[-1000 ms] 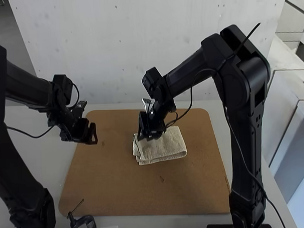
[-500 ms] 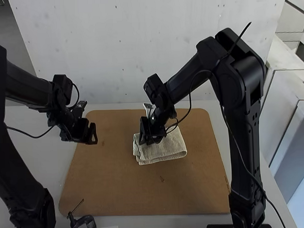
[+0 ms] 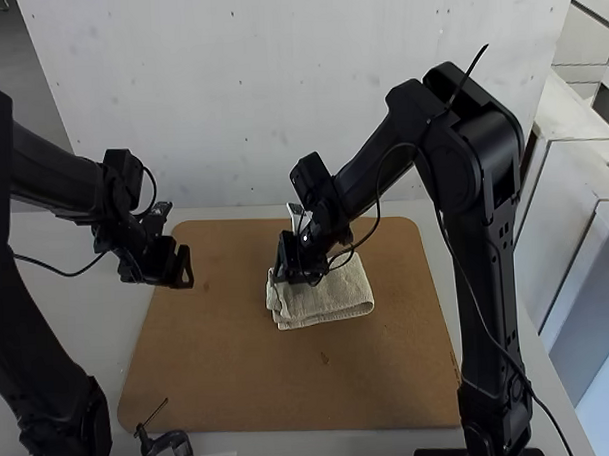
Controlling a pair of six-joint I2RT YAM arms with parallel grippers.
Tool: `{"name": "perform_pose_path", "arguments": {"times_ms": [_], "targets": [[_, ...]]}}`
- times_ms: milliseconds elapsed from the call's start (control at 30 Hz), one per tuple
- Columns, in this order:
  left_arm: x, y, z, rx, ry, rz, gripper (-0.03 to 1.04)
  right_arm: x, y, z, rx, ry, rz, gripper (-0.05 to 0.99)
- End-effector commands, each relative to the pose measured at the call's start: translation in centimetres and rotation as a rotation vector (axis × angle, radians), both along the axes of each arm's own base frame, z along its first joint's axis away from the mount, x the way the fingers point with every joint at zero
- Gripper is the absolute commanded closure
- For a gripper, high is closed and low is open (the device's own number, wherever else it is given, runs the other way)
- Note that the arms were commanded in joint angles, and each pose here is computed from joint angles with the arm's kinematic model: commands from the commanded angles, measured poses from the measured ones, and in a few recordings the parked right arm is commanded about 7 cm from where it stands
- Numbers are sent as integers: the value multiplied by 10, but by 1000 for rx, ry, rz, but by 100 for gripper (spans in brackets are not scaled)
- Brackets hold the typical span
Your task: Fold the towel.
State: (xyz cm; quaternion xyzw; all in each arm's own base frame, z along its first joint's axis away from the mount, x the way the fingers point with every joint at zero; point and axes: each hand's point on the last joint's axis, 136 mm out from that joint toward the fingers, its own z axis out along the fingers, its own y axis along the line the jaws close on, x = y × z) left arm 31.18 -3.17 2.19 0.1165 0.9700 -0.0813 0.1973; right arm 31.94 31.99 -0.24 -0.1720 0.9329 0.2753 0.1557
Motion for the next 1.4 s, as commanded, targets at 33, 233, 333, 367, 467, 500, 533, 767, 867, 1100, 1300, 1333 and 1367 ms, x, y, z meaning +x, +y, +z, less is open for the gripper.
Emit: {"name": "perform_pose_path", "arguments": {"times_ms": [33,233,333,367,467,500,533,767,867,1100,1300,1333,1367], "targets": [[3,0,14,-6,-54,-8,10,12,-7,2,35,3,-60,57],[1,0,13,-6,-53,-10,10,24,-5,16,81,-29,-93,51],[0,0,13,-6,-51,-8,10,26,-2,26,108,-36,-100,48],[0,1,13,-6,-53,-8,10,27,-1,30,119,-43,-105,48],[1,1,15,-5,-60,-8,10,34,2,58,174,-91,-122,42],[1,1,17,-5,-67,-8,10,39,1,71,202,-113,-140,42],[2,1,21,-6,-78,-7,10,46,0,87,242,-147,-162,42],[20,-3,74,-19,-315,23,10,93,-71,194,275,-466,-386,43],[28,3,99,-15,-458,75,10,97,-115,231,267,-590,-461,42],[27,7,135,52,-746,145,12,74,-215,253,136,-770,-559,25],[14,-2,142,32,-876,131,12,44,-286,215,26,-842,-668,11],[12,-3,141,28,-888,131,12,39,-295,211,30,-860,-686,11],[11,-3,140,28,-892,133,12,35,-301,210,34,-879,-699,11]]}}
